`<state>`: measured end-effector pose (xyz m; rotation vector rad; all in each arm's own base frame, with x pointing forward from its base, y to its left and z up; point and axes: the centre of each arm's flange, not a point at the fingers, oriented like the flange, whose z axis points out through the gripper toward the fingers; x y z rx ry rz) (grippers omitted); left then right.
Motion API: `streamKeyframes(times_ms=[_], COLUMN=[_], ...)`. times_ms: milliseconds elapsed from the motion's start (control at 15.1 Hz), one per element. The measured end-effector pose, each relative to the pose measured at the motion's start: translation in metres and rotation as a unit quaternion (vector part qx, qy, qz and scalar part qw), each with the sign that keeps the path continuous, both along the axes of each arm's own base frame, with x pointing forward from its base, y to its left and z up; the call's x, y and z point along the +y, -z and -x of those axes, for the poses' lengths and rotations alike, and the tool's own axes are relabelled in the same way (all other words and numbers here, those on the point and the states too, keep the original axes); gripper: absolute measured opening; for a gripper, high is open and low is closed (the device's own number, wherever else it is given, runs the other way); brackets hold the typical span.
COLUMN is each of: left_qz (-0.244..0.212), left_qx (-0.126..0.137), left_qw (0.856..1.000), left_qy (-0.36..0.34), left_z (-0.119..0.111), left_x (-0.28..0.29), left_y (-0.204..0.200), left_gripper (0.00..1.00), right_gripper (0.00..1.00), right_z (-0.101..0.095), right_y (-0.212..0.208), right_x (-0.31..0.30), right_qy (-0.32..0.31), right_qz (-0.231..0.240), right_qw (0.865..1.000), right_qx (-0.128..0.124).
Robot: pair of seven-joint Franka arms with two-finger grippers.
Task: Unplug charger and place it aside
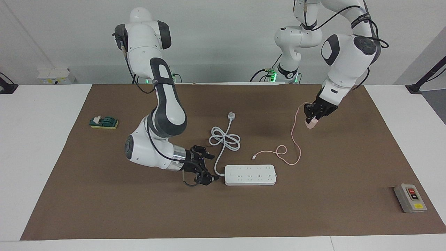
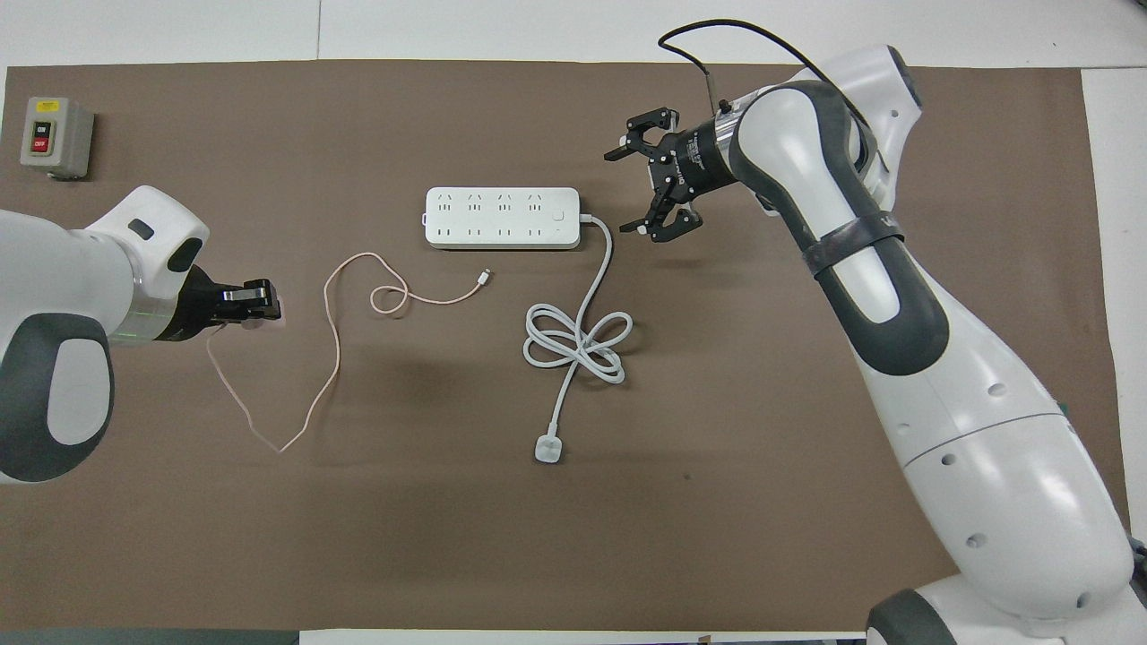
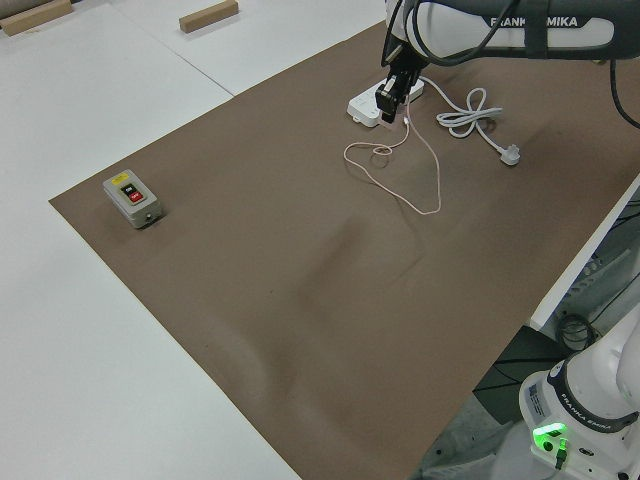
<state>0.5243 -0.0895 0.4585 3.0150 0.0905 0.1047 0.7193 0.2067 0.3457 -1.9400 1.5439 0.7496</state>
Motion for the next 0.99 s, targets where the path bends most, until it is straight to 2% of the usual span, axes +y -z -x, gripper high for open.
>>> streamKeyframes(times_ms=[264,528,792,991], left_qz=[0.014,0.038,0.061,0.072], left_qx=[-0.008,-0.018,-0.011,-0.010], left_qw=[1.000,0.998,0.997,0.996], left_qy=[0.021,0.037,0.046,0.050], left_z=[0.006,0.016,0.016,0.014], left_x=[0.026,0.070,0.092,0.106], left_y=[0.034,0.066,0.090,0.106], left_gripper=[0.29,0.29,0.29,0.29], right_gripper=[1.00,1.00,1.00,1.00], right_z=[0.004,0.016,0.037,0.050], right_y=[-0.060,-0.118,-0.163,-0.183], right_x=[-0.058,-0.095,-0.126,-0.163], right_qy=[-0.010,-0.053,-0.157,-0.235], right_qz=[0.035,0.098,0.149,0.168], right_qw=[0.999,0.991,0.968,0.943], right_qx=[-0.014,-0.071,-0.129,-0.165])
